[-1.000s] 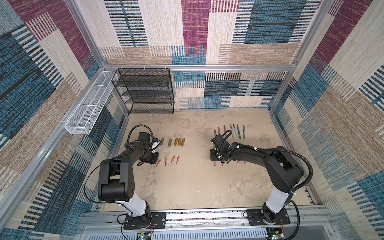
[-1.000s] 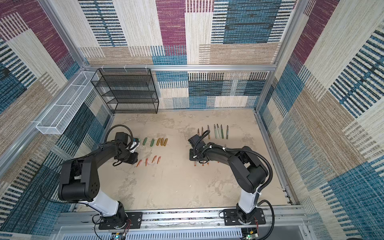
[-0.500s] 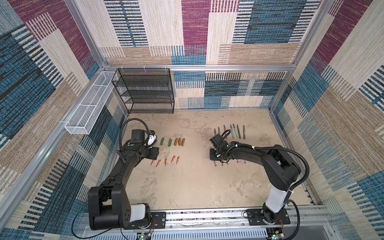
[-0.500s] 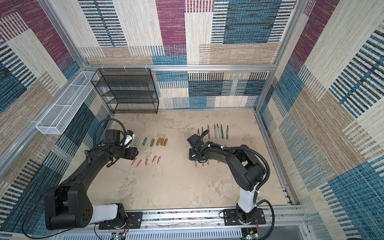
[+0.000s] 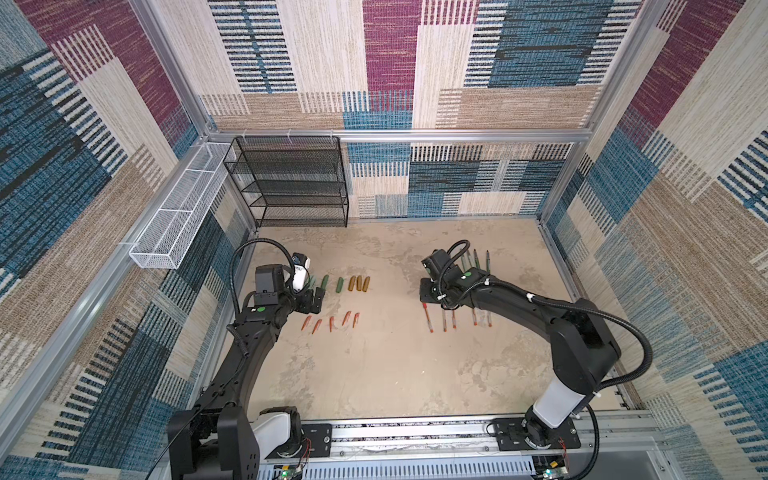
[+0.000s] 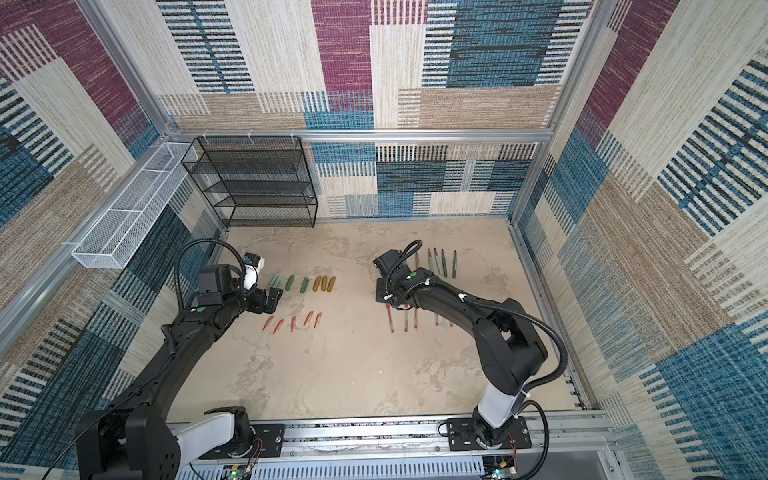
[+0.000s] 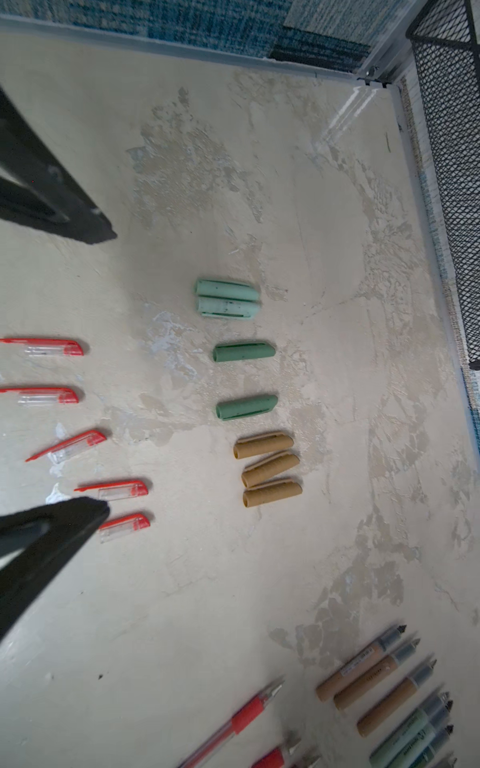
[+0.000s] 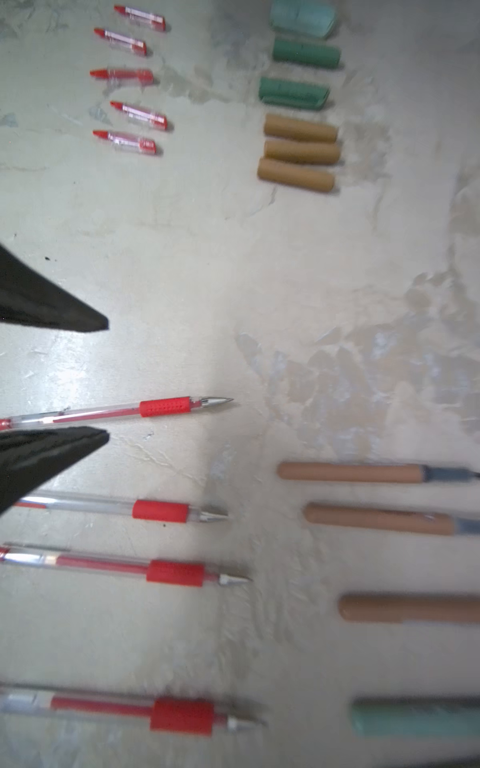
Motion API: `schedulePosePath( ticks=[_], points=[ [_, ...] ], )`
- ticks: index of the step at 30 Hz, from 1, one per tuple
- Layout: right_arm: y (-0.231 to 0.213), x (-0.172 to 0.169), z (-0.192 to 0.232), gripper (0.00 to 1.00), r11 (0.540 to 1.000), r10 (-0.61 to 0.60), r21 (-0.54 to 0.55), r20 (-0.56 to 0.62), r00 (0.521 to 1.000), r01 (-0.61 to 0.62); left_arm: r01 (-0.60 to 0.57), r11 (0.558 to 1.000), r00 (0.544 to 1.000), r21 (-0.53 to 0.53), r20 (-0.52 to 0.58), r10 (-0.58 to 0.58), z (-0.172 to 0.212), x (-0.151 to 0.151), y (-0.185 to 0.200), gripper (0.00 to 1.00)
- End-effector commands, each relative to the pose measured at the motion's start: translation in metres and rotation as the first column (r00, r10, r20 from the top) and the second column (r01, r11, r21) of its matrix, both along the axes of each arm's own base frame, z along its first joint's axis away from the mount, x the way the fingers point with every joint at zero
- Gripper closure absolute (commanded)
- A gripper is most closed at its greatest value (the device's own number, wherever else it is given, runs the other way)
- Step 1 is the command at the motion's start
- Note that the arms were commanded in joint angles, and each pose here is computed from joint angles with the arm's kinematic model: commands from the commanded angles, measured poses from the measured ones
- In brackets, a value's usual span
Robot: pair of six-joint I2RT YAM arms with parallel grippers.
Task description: Open the pen caps
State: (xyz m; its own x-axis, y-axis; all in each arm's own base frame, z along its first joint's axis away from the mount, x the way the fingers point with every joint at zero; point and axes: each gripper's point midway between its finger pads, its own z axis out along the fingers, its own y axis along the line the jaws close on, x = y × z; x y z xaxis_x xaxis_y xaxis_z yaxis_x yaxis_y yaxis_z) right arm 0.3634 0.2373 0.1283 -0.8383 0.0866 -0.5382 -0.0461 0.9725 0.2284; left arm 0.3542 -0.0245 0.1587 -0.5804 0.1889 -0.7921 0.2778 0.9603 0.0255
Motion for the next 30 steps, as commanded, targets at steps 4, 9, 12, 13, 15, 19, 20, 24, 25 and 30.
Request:
schedulePosePath(
  ticks=[4, 9, 12, 13, 15, 19, 20, 24, 25, 30],
  points=[
    [-0.048, 0.019, 0.062, 0.21, 0.991, -0.05, -0.107, 0.235, 0.971, 0.077, 0.006, 0.998, 0.988, -0.065, 0.157, 0.004, 0.002, 0.021, -0.006, 0.01],
    [-0.084, 0.019, 0.095, 0.0, 0.982, -0.055, -0.142, 0.399, 0.915, 0.121, 0.023, 0.996, 0.978, -0.086, 0.209, -0.004, -0.013, 0.02, -0.01, 0.01],
    [-0.112, 0.02, 0.106, 0.0, 0.969, -0.067, -0.174, 0.497, 0.865, 0.175, 0.007, 0.994, 0.975, -0.11, 0.221, 0.017, -0.022, 0.022, -0.009, 0.01],
    [-0.12, 0.019, 0.105, 0.0, 0.966, -0.057, -0.185, 0.521, 0.852, 0.178, 0.01, 0.993, 0.975, -0.113, 0.22, 0.015, -0.026, 0.022, -0.01, 0.01],
    [-0.135, 0.016, 0.102, 0.0, 0.963, -0.03, -0.202, 0.583, 0.812, 0.18, 0.035, 0.994, 0.974, -0.102, 0.228, -0.011, -0.034, 0.022, -0.016, 0.01],
    [-0.162, 0.012, 0.095, 0.0, 0.967, -0.006, -0.185, 0.669, 0.743, 0.175, 0.035, 0.997, 0.962, -0.071, 0.272, -0.015, -0.041, 0.026, -0.018, 0.01],
    [-0.169, 0.012, 0.092, 0.0, 0.968, 0.0, -0.184, 0.684, 0.73, 0.172, 0.031, 0.997, 0.959, -0.071, 0.284, -0.01, -0.041, 0.028, -0.017, 0.01],
    [-0.195, 0.01, 0.073, 0.0, 0.961, -0.012, -0.187, 0.712, 0.702, 0.205, -0.014, 0.998, 0.96, -0.056, 0.277, 0.029, -0.047, 0.034, -0.013, 0.01],
    [-0.201, 0.01, 0.068, 0.0, 0.961, -0.013, -0.183, 0.722, 0.692, 0.21, -0.024, 0.998, 0.96, -0.054, 0.276, 0.038, -0.048, 0.033, -0.011, 0.01],
    [-0.216, 0.009, 0.05, 0.0, 0.957, -0.027, -0.17, 0.75, 0.661, 0.233, -0.101, 0.993, 0.947, -0.056, 0.3, 0.113, -0.055, 0.033, 0.001, 0.01]
  ],
)
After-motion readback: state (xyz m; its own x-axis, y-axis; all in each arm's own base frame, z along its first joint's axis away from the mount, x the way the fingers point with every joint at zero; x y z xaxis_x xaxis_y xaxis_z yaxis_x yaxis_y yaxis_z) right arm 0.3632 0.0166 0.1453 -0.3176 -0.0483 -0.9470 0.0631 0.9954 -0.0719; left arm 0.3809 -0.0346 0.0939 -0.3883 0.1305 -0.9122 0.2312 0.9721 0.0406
